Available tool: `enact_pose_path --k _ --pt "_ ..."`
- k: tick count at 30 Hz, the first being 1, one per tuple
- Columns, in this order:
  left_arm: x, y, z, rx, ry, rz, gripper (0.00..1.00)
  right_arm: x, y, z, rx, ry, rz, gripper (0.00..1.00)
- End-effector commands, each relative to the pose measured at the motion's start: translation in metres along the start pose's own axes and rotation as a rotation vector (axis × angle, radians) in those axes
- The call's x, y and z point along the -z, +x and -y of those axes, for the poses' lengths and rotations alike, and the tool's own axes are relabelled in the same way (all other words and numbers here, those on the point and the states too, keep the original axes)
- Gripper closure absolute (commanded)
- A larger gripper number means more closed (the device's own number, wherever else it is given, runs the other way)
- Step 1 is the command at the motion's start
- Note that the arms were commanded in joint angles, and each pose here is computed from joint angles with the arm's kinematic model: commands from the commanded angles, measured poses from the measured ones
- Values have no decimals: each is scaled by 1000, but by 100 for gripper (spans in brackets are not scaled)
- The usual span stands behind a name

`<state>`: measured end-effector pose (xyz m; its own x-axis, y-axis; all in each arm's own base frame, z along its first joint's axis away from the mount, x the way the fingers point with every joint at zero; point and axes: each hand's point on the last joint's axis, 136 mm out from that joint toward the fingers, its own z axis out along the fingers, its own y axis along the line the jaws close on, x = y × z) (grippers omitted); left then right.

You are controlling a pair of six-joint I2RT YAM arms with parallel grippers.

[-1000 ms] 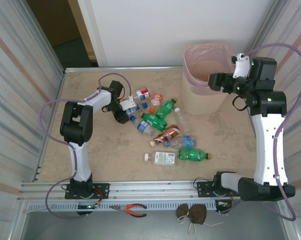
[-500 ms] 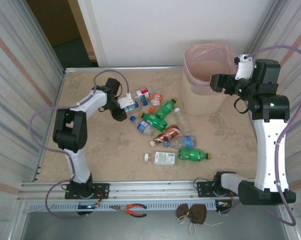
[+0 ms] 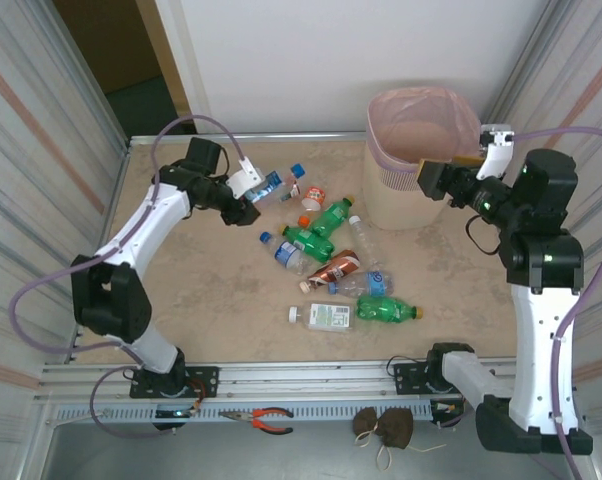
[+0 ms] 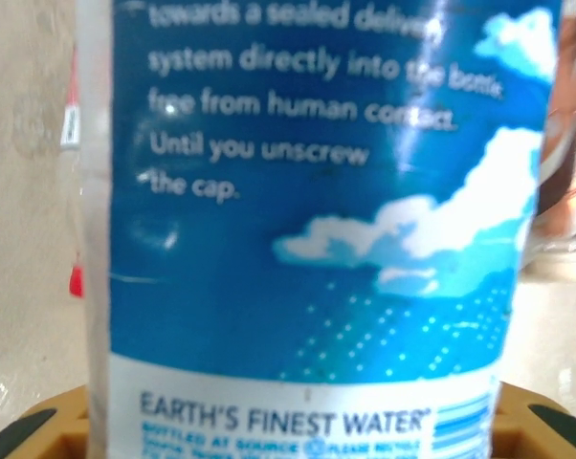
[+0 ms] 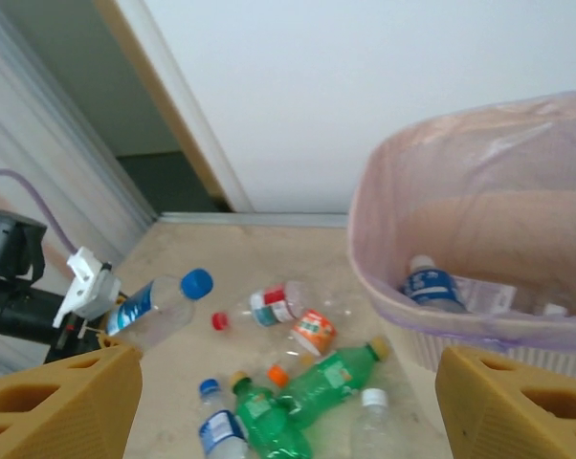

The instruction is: Put the plastic bottles in the bin

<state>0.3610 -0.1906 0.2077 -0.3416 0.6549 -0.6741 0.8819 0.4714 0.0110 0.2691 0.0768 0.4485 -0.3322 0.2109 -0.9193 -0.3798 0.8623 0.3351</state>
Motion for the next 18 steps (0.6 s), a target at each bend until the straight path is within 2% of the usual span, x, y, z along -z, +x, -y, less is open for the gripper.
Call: enact_pose_path --k 1,10,18 --pt "36 -50 38 33 113 224 67 6 -18 -34 -3 -179 112 21" --pt "117 -120 107 17 355 641 69 -4 3 -99 112 -433 137 21" --pt "162 -153 160 -98 501 793 69 3 5 -175 239 -712 227 18"
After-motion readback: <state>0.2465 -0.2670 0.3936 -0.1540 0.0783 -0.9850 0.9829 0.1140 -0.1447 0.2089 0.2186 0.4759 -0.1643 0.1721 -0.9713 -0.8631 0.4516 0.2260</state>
